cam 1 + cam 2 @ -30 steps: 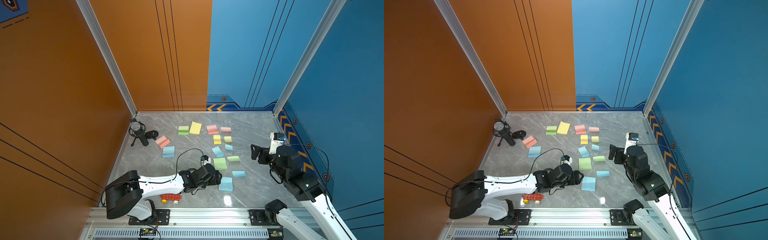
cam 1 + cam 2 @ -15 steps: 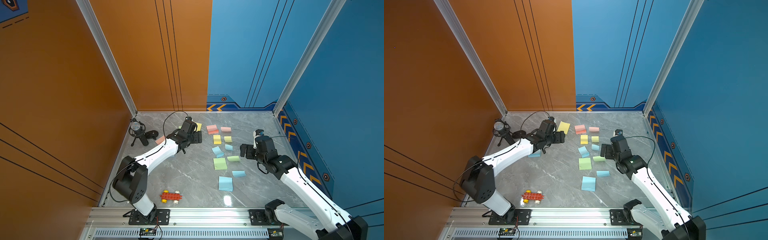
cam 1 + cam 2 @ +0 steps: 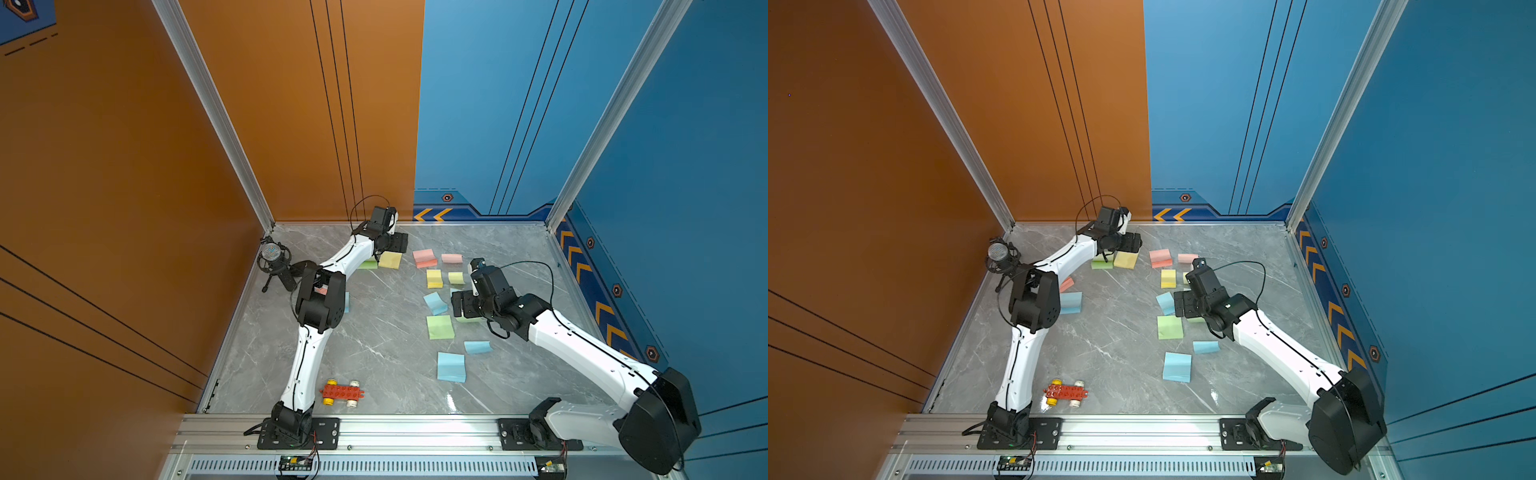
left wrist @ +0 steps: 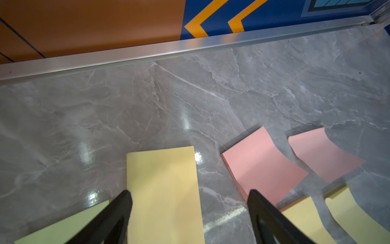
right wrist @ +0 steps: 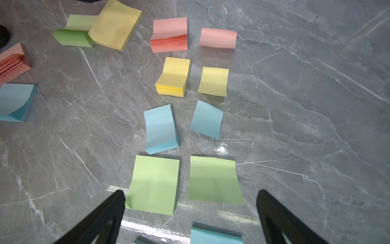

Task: Tear off pages from different memo pads
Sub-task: Move the memo pad to the center of the board.

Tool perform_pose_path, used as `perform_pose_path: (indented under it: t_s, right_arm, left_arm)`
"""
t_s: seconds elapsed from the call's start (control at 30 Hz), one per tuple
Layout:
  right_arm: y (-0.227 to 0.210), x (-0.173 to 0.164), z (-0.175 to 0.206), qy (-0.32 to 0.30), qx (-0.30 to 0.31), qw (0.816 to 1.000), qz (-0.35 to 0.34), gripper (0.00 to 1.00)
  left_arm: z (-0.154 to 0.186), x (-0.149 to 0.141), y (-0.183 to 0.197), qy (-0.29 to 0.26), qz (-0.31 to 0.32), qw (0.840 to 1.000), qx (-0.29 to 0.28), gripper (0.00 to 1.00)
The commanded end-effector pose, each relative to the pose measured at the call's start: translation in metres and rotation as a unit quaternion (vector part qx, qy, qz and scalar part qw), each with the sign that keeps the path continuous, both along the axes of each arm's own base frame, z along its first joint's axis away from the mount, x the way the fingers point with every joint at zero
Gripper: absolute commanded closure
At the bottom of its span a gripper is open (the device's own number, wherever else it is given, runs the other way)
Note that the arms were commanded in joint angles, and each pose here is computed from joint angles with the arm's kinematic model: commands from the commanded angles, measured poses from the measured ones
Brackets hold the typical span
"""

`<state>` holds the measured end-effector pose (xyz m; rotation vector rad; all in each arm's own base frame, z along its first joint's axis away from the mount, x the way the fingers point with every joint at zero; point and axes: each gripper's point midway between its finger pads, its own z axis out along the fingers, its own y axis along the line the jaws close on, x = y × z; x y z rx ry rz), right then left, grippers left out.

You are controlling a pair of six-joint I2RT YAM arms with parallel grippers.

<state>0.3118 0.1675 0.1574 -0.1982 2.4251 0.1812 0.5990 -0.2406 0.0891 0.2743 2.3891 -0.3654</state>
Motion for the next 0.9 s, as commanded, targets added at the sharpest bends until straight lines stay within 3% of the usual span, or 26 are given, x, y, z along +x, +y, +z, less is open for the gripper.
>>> perform_pose_path:
  t_s: [0.0,0.13,0.23,0.43,0.53,0.73,0.87]
  right_arm:
    - [0.016,0.0,0.006,0.001,-0.002,1.0,0.03,0.0]
    - [0.025,-0.006,0.008,0.005,-0.007,0.999,0.049,0.0]
    - [0.027,-0.012,0.012,0.0,-0.009,0.998,0.055,0.0]
    - [0.028,-0.02,0.019,-0.011,-0.004,0.998,0.054,0.0]
    - [0.034,-0.03,0.023,-0.015,0.001,0.998,0.067,0.0]
    - [0.029,-0.042,0.028,-0.027,0.007,0.998,0.062,0.0]
    - [0.025,-0.051,0.029,-0.031,0.011,0.998,0.059,0.0]
  left_arm:
    - [-0.04,-0.019,0.008,0.058,-0.006,0.996,0.065,0.12]
    - [-0.057,-0.021,0.017,0.063,0.008,0.992,0.106,0.12]
    - [-0.069,-0.032,0.03,0.098,0.034,0.988,0.118,0.13]
    - [-0.101,-0.076,0.065,0.177,0.102,0.967,0.154,0.25]
    - [-0.106,-0.096,0.088,0.201,0.144,0.956,0.159,0.26]
    - [-0.123,-0.146,0.1,0.253,0.161,0.94,0.164,0.27]
    - [-0.125,-0.179,0.097,0.256,0.154,0.939,0.172,0.28]
